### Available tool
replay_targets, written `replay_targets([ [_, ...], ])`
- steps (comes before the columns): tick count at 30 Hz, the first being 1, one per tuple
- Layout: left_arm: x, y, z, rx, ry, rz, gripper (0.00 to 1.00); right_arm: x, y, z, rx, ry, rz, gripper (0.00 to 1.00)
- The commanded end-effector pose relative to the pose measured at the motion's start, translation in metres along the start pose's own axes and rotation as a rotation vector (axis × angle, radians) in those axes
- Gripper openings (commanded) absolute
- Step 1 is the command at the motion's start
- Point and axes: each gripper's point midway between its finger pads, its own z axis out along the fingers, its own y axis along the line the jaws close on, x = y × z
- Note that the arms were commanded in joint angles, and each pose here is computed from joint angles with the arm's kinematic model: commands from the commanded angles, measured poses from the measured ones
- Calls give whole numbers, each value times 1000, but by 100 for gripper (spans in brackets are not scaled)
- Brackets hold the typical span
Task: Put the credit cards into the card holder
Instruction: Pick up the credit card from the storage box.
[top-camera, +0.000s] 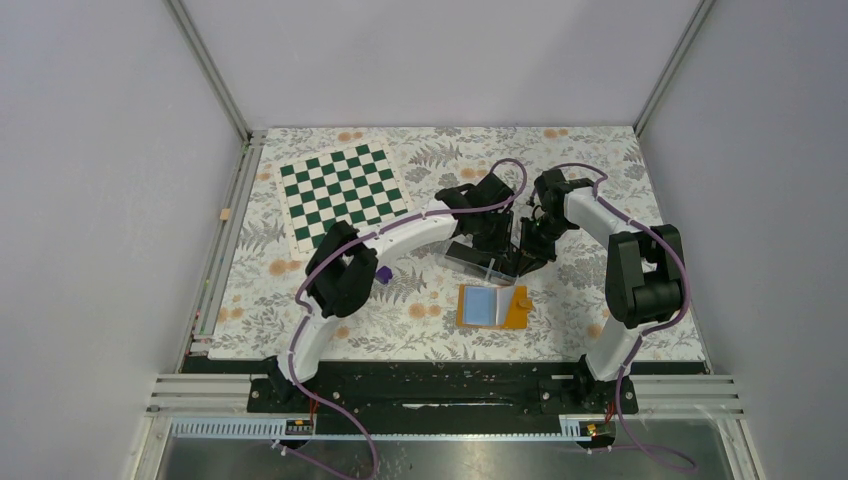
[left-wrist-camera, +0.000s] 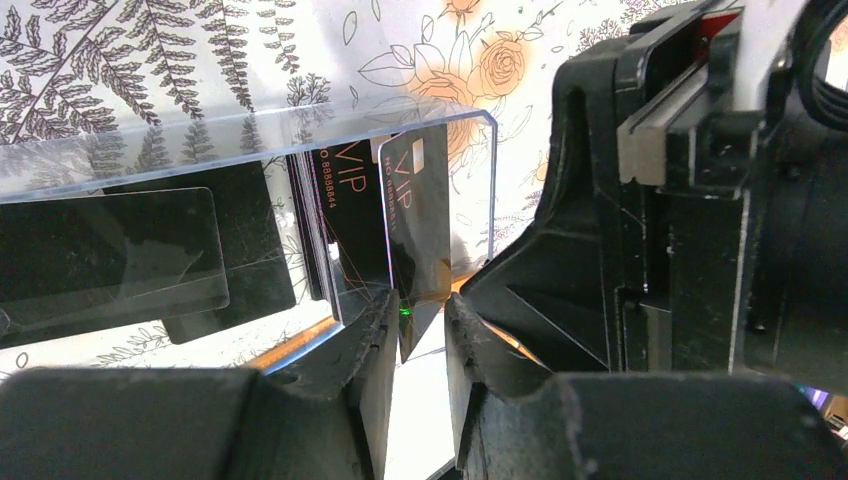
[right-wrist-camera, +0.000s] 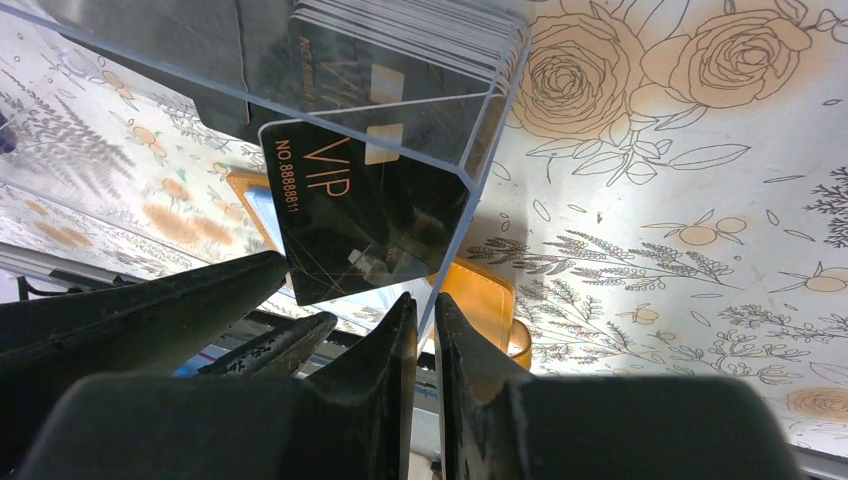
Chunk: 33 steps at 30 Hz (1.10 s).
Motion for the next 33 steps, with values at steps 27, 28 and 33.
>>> replay_targets([
  [27,-10,-47,-27,335,-69,-58,27,-6,10,-5,-26,2,-13,18],
  [28,-10,-49,-29,341,-70,-56,27,-6,10,-6,-26,0,-13,18],
  [33,-13,-51,-35,347,-87,-48,27,-5,10,-5,-26,4,-14,18],
])
